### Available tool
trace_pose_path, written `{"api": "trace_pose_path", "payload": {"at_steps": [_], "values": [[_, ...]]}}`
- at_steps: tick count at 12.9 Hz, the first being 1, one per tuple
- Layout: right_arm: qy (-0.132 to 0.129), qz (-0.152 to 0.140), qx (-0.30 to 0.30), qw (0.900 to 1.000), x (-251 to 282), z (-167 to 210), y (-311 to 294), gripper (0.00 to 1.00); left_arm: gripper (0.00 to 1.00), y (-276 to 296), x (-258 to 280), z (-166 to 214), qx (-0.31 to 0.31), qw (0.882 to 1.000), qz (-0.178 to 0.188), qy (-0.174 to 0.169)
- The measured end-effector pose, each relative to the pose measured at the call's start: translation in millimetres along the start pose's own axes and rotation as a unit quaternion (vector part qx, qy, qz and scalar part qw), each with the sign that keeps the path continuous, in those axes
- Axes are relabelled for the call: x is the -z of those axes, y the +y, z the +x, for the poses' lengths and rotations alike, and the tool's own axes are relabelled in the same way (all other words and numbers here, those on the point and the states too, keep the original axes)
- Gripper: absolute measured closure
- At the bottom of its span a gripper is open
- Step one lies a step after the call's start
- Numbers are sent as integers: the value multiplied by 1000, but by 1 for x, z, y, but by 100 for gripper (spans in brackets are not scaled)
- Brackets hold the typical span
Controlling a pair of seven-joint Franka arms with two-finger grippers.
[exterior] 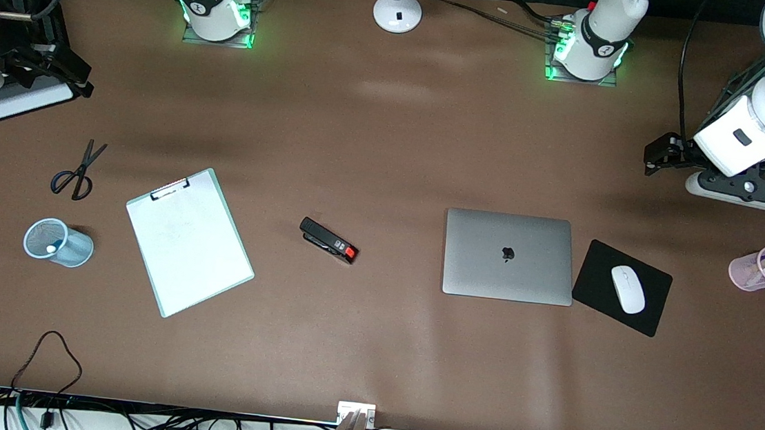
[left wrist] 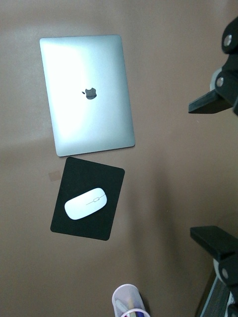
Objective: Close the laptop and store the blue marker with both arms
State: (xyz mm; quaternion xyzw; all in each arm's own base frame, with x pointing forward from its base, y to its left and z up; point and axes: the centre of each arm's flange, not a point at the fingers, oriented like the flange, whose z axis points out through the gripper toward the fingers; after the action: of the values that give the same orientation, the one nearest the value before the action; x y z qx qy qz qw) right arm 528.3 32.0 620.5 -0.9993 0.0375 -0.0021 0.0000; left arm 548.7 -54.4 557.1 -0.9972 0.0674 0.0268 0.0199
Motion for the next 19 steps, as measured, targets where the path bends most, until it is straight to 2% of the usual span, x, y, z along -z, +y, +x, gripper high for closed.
{"api": "trace_pose_path", "payload": {"at_steps": [19], "values": [[1,0,2,1000,-6,1,2,0,0,-1,0,0,1,1000,0,-2]]}}
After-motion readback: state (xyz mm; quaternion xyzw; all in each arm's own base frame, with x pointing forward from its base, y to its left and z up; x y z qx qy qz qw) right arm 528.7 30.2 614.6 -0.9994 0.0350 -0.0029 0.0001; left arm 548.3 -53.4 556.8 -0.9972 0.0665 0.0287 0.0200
